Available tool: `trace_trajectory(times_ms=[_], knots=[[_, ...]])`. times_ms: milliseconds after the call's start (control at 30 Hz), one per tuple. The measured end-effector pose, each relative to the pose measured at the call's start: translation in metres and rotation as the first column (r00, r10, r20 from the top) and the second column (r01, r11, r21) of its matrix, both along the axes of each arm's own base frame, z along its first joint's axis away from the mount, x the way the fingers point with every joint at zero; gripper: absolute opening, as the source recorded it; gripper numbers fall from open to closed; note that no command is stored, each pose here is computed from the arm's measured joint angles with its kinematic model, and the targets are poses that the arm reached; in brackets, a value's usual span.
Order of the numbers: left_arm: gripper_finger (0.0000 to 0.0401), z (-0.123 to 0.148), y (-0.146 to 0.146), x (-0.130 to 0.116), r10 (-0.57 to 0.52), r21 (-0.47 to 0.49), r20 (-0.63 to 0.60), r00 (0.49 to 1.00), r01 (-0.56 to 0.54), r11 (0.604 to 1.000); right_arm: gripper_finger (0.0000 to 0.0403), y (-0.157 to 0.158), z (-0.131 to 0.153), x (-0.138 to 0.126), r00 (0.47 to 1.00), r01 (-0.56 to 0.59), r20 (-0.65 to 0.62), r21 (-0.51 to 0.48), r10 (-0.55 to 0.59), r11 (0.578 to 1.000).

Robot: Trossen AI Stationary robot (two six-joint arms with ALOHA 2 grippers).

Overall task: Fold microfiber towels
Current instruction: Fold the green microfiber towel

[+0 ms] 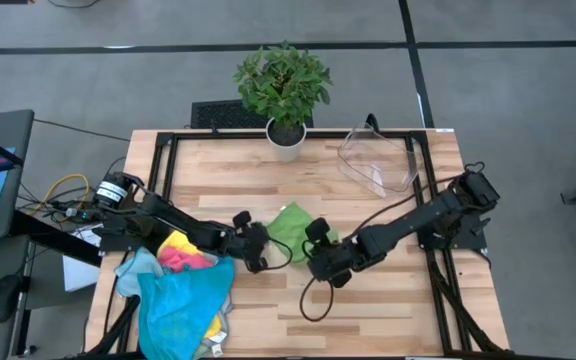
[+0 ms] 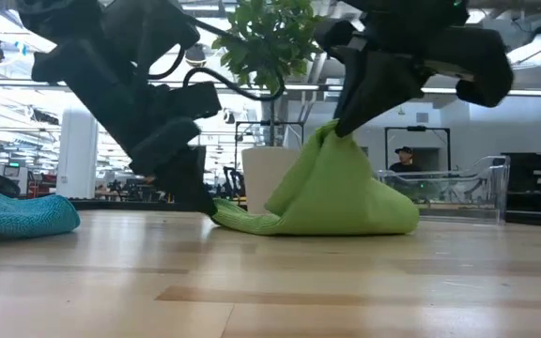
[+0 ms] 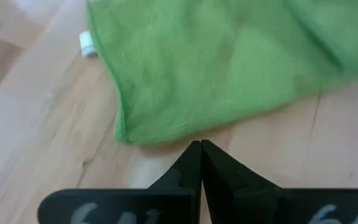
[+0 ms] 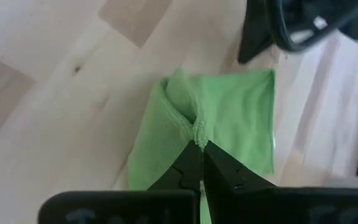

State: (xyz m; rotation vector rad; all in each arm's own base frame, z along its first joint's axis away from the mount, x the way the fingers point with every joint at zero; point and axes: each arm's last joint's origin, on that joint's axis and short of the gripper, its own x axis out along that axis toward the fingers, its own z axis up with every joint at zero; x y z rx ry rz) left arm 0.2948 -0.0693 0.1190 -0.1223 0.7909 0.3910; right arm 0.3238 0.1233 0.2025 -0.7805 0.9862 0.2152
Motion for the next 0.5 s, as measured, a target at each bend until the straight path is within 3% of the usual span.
trace_trajectory(times_ms=[500], knots=[[0.0,-0.019,0.009,0.011,0.027,0.008,0.04,0.999,-0.027,1.0,0.0025,-0.045,0.007,0.026,0.992,-0.097,0.072,-0.036,0.1,0.995]])
